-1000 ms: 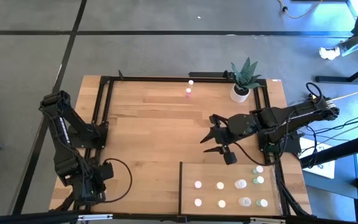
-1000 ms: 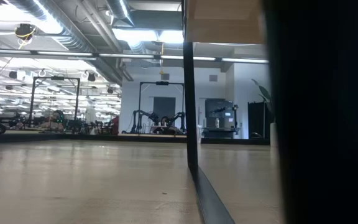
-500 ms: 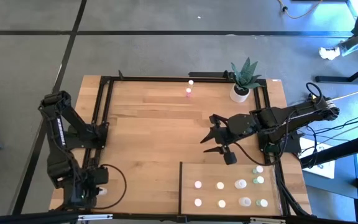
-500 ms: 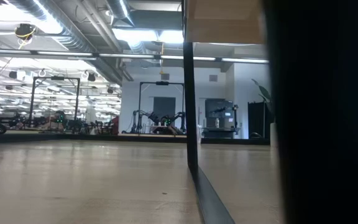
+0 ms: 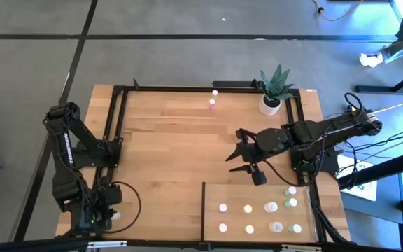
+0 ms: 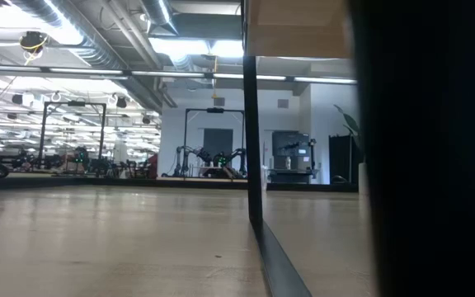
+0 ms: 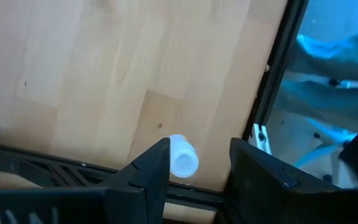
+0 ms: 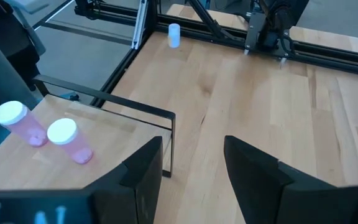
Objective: Pick and place medicine bottles onto shelf by color
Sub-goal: Put the transparent pill bottle on the shelf aligned with the other transparent pill bottle
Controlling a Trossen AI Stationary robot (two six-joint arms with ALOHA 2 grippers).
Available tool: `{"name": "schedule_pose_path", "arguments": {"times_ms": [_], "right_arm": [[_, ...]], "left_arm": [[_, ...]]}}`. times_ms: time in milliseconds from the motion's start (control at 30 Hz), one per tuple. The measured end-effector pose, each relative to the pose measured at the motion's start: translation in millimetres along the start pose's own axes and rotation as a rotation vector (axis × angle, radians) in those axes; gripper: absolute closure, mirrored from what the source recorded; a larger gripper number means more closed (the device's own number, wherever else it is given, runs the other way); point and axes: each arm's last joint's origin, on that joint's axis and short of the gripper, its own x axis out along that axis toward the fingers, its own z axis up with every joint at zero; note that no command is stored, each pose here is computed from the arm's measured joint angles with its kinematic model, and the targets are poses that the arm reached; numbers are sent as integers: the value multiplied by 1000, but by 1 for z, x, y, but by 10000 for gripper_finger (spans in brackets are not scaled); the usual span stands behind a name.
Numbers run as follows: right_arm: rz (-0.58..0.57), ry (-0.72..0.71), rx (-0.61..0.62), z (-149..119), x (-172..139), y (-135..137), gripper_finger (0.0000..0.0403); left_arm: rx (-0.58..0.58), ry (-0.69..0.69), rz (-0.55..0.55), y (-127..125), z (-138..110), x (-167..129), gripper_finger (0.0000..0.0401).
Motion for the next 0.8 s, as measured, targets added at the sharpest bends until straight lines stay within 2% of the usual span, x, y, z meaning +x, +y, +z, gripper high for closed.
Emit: {"name": "schedule_pose_path", "arguments": {"times_ms": [233, 500, 633, 800], "right_arm": [[0, 0, -1, 0, 0, 0, 228], [0, 0, 0, 0, 0, 0, 228], [0, 0, 1, 0, 0, 0, 228], [0, 0, 1, 0, 0, 0, 228]], "left_arm": [[-110, -1, 1, 0, 1, 0, 241], [-118, -11, 8, 1, 9, 2, 238], [-87, -13, 10, 1, 14, 3, 210], [-74, -9, 5, 0, 14, 6, 152]]}}
